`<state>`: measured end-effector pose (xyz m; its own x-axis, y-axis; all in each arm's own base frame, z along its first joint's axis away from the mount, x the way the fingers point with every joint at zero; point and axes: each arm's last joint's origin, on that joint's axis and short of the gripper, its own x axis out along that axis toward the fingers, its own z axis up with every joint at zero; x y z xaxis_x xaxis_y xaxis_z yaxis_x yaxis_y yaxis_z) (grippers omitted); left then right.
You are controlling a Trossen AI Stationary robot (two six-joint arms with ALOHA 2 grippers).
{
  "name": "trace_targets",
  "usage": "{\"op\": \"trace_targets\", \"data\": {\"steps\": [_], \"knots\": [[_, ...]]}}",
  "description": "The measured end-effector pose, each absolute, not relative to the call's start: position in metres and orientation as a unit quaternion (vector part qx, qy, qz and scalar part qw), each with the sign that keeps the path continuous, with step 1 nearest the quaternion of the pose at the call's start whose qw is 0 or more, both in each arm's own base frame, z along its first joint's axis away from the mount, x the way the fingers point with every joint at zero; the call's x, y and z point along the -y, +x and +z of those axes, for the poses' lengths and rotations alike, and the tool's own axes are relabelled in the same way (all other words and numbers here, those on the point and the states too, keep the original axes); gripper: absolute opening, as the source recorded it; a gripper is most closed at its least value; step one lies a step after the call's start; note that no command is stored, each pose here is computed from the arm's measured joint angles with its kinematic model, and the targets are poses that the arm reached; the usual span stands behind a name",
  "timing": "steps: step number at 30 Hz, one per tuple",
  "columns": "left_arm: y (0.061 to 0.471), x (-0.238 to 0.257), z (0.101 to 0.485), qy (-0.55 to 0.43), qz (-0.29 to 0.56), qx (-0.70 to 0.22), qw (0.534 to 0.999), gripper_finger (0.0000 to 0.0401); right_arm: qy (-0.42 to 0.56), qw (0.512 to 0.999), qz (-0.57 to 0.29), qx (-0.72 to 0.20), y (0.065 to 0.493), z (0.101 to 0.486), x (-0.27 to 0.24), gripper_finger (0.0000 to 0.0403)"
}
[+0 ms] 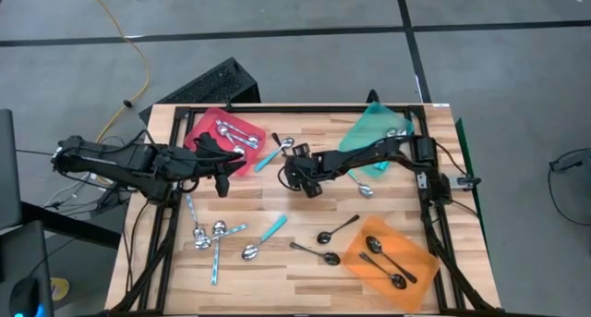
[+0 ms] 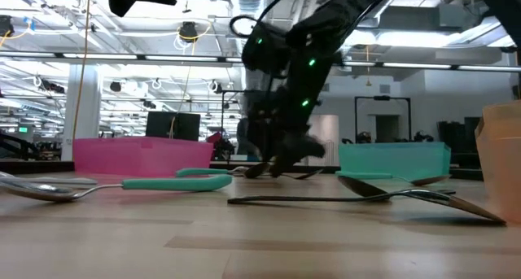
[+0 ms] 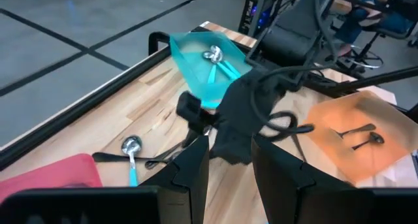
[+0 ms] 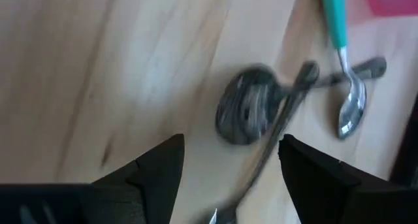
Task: Sort silverware by color (type)
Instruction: Put the black spoon into the orange bin
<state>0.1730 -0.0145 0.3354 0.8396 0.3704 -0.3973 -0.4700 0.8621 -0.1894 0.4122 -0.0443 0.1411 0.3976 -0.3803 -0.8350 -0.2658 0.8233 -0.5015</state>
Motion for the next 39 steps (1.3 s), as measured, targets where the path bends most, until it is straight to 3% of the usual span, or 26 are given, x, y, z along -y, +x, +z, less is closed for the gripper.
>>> {"op": "trace_targets", "data": {"steps": [9,39], "knots": [[0.173,0.014,0.336,-0.136,0.236,-0.172,0.947,0.01,-0.295,0.791,-0.055,-0.533,0.416,0.141,0.051,0.0252],[0.172,0.013,0.336,-0.134,0.246,-0.168,0.945,0.01,-0.245,0.802,-0.064,-0.541,0.412,0.141,0.056,0.0026]]}}
